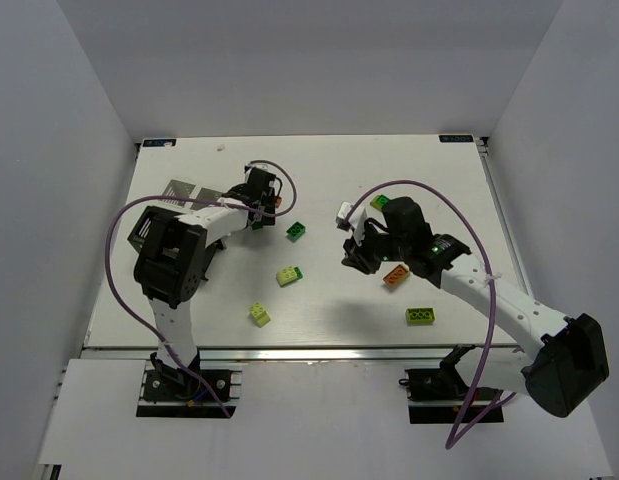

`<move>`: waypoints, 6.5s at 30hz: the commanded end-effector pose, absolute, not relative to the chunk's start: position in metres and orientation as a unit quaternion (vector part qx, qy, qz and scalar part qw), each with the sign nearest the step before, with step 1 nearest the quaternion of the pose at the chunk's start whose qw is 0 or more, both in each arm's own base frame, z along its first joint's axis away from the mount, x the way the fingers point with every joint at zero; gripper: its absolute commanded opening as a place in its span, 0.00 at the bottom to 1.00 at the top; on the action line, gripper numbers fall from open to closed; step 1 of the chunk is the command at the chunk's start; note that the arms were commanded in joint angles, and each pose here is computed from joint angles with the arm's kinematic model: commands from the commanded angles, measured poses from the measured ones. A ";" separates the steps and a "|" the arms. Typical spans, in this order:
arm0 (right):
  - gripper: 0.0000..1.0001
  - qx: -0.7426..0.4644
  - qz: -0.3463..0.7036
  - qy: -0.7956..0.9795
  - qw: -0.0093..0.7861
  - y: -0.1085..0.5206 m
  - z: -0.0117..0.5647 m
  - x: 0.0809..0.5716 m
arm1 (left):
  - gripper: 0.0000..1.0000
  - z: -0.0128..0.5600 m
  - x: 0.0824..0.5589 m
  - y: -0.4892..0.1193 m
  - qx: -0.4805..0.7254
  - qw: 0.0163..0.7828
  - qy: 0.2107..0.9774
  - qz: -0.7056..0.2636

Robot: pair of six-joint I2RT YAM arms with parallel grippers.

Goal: Sort the legos into containers by color

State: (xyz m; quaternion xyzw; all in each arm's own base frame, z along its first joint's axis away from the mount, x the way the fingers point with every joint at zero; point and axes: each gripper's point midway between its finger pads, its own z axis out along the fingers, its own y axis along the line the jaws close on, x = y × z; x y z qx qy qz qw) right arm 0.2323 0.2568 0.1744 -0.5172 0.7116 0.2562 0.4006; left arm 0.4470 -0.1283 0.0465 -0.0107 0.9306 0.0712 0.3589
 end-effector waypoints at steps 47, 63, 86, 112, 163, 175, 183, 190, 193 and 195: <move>0.33 -0.525 0.254 0.695 0.421 0.259 0.183 0.228 | 0.12 0.087 0.432 -0.174 0.033 0.382 0.923 -0.030; 0.33 -0.526 0.264 0.680 0.437 0.262 0.197 0.220 | 0.07 0.216 0.378 -0.095 -0.058 0.488 0.869 -0.051; 0.34 -0.534 0.277 0.660 0.449 0.265 0.210 0.209 | 0.13 0.176 0.373 0.105 -0.355 0.452 0.815 0.070; 0.44 -0.544 0.276 0.661 0.437 0.266 0.202 0.210 | 0.77 0.213 0.363 0.085 -0.320 0.495 0.808 0.018; 0.82 -0.887 0.167 0.317 0.292 0.384 0.053 0.406 | 0.81 0.272 0.294 -0.104 -0.002 0.600 0.755 -0.265; 0.67 -0.887 0.175 0.324 0.279 0.384 0.041 0.405 | 0.81 0.273 0.292 -0.104 0.000 0.601 0.753 -0.267; 0.35 -0.891 0.180 0.331 0.254 0.380 0.032 0.393 | 0.81 0.267 0.295 -0.106 -0.004 0.592 0.759 -0.271; 0.16 -0.870 0.194 0.361 0.274 0.374 0.060 0.377 | 0.81 0.266 0.292 -0.119 0.013 0.579 0.755 -0.307; 0.12 -0.847 0.211 0.387 0.296 0.369 0.080 0.360 | 0.81 0.267 0.290 -0.126 0.022 0.574 0.751 -0.325; 0.10 -0.832 0.225 0.404 0.306 0.361 0.093 0.343 | 0.81 0.265 0.289 -0.128 0.022 0.570 0.750 -0.334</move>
